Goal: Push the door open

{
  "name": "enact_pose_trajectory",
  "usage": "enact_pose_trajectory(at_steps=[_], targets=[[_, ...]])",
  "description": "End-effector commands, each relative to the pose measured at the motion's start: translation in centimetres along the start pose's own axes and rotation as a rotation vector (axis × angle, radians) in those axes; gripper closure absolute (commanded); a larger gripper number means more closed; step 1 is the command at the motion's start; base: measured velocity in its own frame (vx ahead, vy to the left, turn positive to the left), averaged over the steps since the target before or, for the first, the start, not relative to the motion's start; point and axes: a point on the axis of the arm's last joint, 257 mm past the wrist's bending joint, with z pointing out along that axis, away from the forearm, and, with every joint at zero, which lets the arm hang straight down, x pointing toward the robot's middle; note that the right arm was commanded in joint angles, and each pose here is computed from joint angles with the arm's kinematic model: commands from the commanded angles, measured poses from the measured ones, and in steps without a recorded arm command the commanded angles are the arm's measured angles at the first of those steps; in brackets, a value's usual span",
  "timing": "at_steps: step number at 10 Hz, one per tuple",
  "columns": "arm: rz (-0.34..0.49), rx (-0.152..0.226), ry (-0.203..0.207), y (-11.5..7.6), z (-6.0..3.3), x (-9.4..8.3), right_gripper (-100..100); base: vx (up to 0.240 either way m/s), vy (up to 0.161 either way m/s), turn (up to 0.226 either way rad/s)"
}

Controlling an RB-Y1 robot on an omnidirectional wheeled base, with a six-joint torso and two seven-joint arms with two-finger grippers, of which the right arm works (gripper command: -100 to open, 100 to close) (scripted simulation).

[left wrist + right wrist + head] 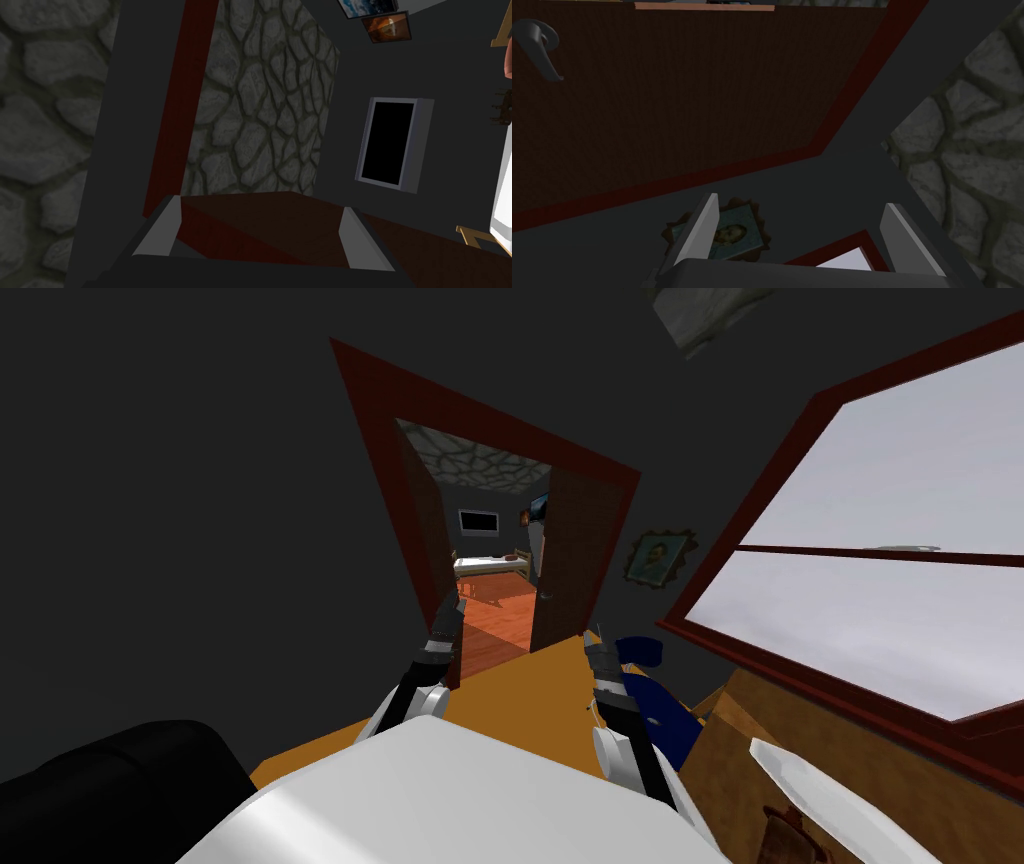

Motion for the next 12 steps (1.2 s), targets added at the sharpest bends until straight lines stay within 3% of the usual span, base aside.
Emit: enact_pose_trajectory(at_steps=[1,11,12], targets=[[-0.002,0.018,0.007,-1.3,-0.04,0.1,-100,0.087,-0.071,0.069],[-0.012,0.128,0.048,-8.4,-1.22,1.5,-100,0.088,-0.066,0.070],[-0.012,0.129,0.048,-8.4,-1.23,1.5,-100,0.063,-0.058,0.016]])
